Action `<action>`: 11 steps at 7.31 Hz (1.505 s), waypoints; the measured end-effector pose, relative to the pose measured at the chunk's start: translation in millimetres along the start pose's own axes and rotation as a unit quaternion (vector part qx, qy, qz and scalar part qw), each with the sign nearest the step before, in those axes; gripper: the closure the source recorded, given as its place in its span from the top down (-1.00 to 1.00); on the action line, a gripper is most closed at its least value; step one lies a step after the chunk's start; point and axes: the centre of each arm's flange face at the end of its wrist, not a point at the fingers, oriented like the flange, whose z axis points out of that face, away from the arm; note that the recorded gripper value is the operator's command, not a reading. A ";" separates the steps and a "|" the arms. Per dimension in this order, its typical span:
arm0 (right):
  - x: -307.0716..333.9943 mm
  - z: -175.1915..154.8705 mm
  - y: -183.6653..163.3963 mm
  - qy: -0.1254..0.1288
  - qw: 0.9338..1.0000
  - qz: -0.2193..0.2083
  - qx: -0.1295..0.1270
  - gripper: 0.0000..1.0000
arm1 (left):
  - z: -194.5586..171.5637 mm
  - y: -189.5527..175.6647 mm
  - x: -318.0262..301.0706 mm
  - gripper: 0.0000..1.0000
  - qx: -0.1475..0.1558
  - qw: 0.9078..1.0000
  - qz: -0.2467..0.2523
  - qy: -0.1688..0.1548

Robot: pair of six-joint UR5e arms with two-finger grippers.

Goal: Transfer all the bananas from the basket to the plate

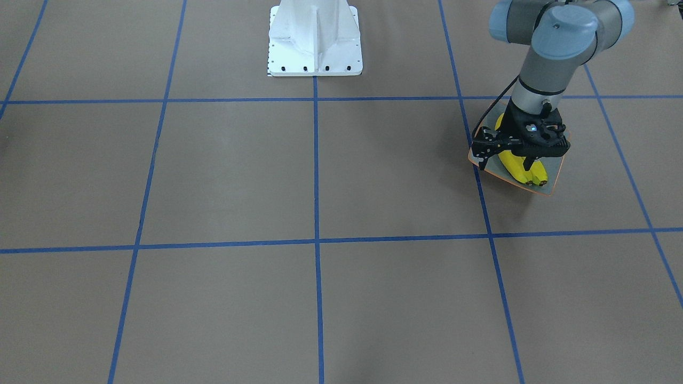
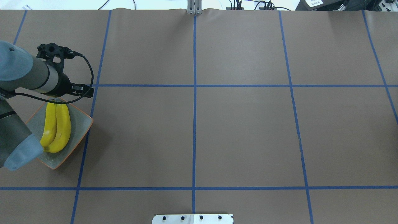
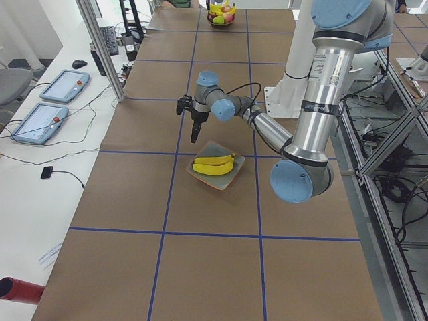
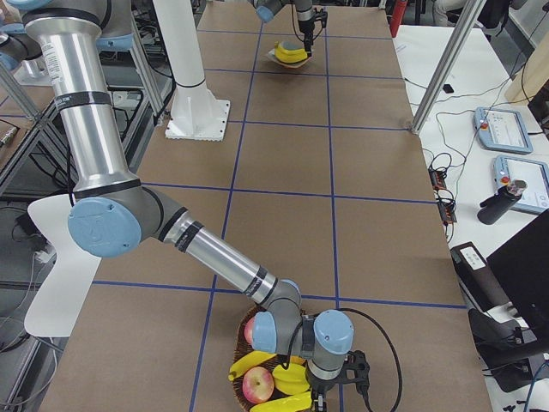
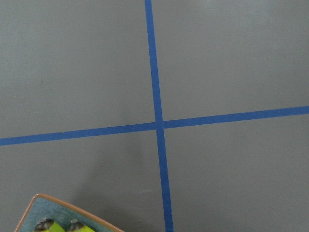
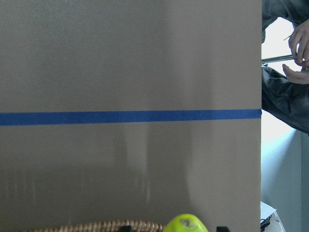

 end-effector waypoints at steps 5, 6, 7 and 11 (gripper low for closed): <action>-8.1 -16.5 -9.4 0.005 1.000 -0.015 0.019 -1.00 | -1.9 -1.6 2.8 1.00 0.003 1.000 0.000 0.003; -10.3 -21.1 -9.4 0.006 0.999 -0.021 0.023 -1.00 | -2.0 -1.9 3.3 1.00 0.003 1.000 -0.001 0.003; -12.2 -25.3 -6.1 0.007 0.999 -0.031 0.027 -1.00 | -2.2 -2.2 3.7 1.00 0.003 1.000 -0.001 0.004; -16.8 -59.6 11.1 0.013 0.997 -0.073 0.006 -1.00 | -3.5 -2.5 4.7 1.00 0.004 1.000 -0.002 0.005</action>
